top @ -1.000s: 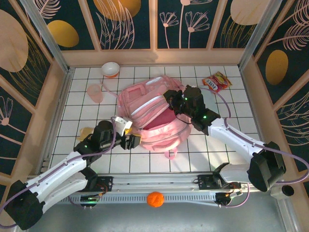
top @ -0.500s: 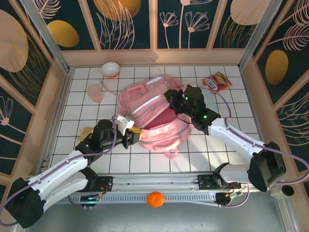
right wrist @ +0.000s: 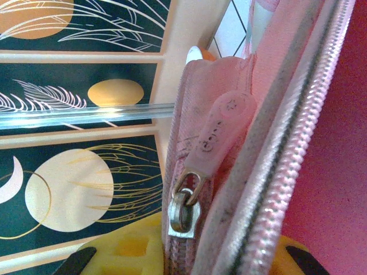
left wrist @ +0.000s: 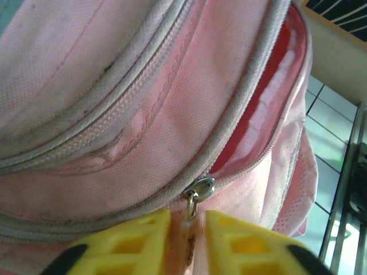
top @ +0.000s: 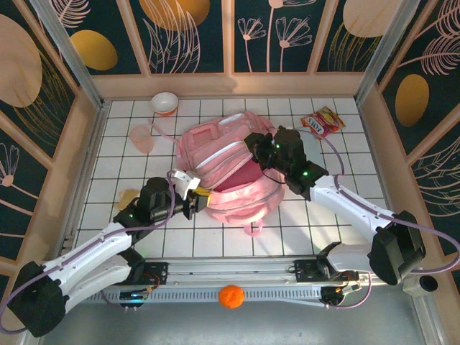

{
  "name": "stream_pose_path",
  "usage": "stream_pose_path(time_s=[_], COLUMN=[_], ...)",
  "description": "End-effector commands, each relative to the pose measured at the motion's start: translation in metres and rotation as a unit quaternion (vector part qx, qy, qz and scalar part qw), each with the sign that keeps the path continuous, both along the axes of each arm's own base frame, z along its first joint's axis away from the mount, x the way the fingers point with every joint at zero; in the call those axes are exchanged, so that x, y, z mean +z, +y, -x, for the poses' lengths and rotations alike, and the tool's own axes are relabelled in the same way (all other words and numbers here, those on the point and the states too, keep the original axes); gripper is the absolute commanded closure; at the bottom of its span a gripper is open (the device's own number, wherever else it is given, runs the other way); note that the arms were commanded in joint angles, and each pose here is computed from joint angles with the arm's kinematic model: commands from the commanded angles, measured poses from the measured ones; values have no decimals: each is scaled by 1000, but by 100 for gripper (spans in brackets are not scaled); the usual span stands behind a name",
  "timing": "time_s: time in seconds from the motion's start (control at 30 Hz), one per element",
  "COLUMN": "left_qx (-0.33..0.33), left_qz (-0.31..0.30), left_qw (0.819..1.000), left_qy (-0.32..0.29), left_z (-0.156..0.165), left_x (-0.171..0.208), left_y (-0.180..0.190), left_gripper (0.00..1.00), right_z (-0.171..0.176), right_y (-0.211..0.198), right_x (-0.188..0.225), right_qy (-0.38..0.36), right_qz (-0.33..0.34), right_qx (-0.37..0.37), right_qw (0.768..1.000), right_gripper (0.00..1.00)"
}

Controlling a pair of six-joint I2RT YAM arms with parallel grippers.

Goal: Pack the student bag

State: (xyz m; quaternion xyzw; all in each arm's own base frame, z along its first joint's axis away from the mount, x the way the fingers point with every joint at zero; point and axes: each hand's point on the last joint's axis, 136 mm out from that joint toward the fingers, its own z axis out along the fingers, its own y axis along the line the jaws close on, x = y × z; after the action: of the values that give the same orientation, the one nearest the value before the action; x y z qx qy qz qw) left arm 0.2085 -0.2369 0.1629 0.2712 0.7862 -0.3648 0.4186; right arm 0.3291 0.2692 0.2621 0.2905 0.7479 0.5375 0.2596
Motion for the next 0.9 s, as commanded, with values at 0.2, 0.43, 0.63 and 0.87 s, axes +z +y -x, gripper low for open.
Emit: stream_pose_path(time_s=[0.2, 0.43, 0.63, 0.87], left_qx=[32, 140, 178, 201], left_qz=[-20, -49, -40, -64], left_qw=[999, 986, 980, 976], left_qy=[30, 71, 81, 53], left_z=[-11, -34, -50, -76], left_x=[-12, -29, -31, -21], left_y=[3, 32, 54, 63], left_gripper=[100, 100, 100, 100], right_z=[3, 5, 13, 23], right_y=[-5, -16, -19, -25], right_x=[94, 108, 117, 133], right_qy=[-126, -136, -137, -141], right_qz=[-76, -72, -69, -68], right_qx=[-1, 25, 91, 144], right_qw=[989, 988, 984, 977], right_gripper=[100, 100, 100, 100])
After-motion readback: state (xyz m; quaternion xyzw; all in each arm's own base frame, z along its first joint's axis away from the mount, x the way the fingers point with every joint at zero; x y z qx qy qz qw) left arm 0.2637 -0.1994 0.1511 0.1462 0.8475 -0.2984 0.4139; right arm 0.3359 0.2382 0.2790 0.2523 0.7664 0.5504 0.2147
